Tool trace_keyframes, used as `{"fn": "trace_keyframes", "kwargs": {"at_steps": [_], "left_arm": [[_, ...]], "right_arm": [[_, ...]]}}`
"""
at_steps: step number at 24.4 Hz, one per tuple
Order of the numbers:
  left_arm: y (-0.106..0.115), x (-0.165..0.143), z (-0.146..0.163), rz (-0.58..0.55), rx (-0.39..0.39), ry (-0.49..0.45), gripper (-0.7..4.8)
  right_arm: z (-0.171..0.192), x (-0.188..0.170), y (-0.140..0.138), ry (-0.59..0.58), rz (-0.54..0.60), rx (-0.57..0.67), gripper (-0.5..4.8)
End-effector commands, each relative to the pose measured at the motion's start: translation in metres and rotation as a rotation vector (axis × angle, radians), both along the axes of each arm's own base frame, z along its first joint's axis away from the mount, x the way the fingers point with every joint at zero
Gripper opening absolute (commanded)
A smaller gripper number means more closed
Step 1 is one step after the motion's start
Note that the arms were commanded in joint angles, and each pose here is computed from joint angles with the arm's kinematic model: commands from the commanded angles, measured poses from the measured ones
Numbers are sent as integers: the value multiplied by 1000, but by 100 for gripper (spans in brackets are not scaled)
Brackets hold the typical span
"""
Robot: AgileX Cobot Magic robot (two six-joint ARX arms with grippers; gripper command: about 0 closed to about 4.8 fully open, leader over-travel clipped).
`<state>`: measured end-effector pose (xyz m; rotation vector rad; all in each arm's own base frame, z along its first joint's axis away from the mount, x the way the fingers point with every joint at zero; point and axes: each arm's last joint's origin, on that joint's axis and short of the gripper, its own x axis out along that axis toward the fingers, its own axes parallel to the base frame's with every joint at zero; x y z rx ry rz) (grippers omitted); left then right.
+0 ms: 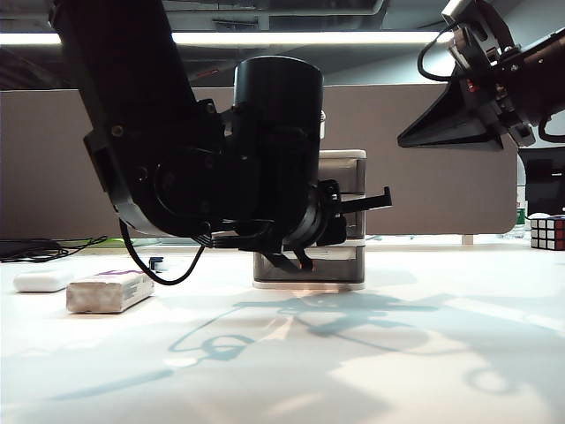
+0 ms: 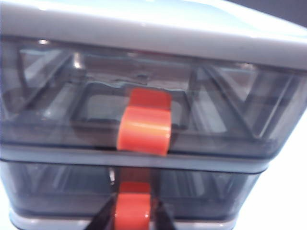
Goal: Open the second layer of the drawer on the table, pick up a pack of napkins on the table and put it in, and finally close the drawer.
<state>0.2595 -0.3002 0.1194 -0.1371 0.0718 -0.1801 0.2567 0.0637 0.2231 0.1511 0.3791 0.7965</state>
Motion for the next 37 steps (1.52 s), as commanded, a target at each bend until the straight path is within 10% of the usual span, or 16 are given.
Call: {"fn": "trace_keyframes", "kwargs": {"at_steps": [1, 37], "left_arm": [[4, 6, 1, 19, 9, 3, 108], [12, -4, 0, 8, 79, 12, -6]], "right_arm": [[3, 0, 0, -21, 11, 5, -5], [-13, 30, 22, -27, 112, 56, -5]]}}
